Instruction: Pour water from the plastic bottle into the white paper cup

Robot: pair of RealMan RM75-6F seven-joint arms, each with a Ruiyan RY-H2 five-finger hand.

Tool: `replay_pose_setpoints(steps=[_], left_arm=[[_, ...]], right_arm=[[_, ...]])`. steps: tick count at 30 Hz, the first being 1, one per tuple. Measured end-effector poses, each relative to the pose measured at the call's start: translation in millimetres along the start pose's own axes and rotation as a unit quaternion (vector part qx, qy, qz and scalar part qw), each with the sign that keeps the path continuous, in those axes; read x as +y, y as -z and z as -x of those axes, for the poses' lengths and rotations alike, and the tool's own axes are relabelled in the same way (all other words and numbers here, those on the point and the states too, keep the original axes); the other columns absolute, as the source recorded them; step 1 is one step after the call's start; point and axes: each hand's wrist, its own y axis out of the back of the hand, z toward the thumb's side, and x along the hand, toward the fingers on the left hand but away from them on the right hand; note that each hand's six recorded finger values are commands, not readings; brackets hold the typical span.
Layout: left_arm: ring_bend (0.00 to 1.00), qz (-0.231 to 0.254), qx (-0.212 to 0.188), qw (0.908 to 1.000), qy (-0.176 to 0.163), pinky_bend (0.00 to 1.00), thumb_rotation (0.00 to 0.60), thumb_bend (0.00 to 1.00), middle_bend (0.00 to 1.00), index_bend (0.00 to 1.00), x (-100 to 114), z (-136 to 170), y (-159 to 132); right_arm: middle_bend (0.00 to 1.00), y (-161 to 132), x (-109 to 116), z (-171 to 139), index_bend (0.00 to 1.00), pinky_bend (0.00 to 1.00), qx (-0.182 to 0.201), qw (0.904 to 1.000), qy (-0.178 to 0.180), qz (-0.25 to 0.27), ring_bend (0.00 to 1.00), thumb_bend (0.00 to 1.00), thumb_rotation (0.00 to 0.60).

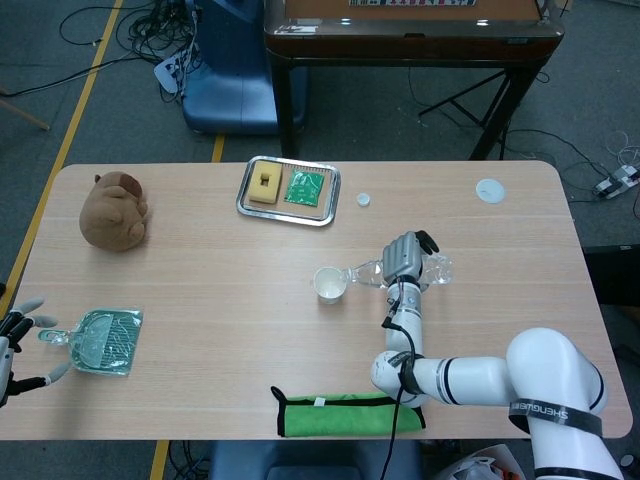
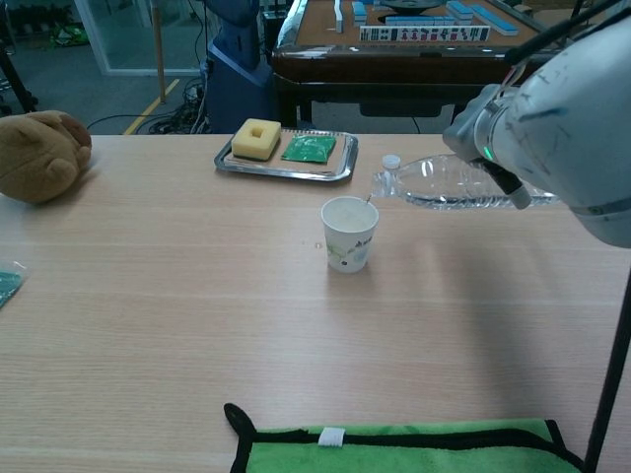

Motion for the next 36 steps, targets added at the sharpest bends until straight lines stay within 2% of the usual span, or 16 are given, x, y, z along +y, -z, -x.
replay_pose_setpoints(steps=[36], left_arm=[[0.27, -0.002, 0.001, 1.0000, 0.002, 0.49, 0.600, 0.07, 0.19, 0.38, -1.0, 0.1, 0.7]], right_arm=[[0.63, -0.3, -2.1, 0.2, 0.62, 0.50, 0.005, 0.9999, 0.002, 0.013, 0.51, 0.25, 0.600]])
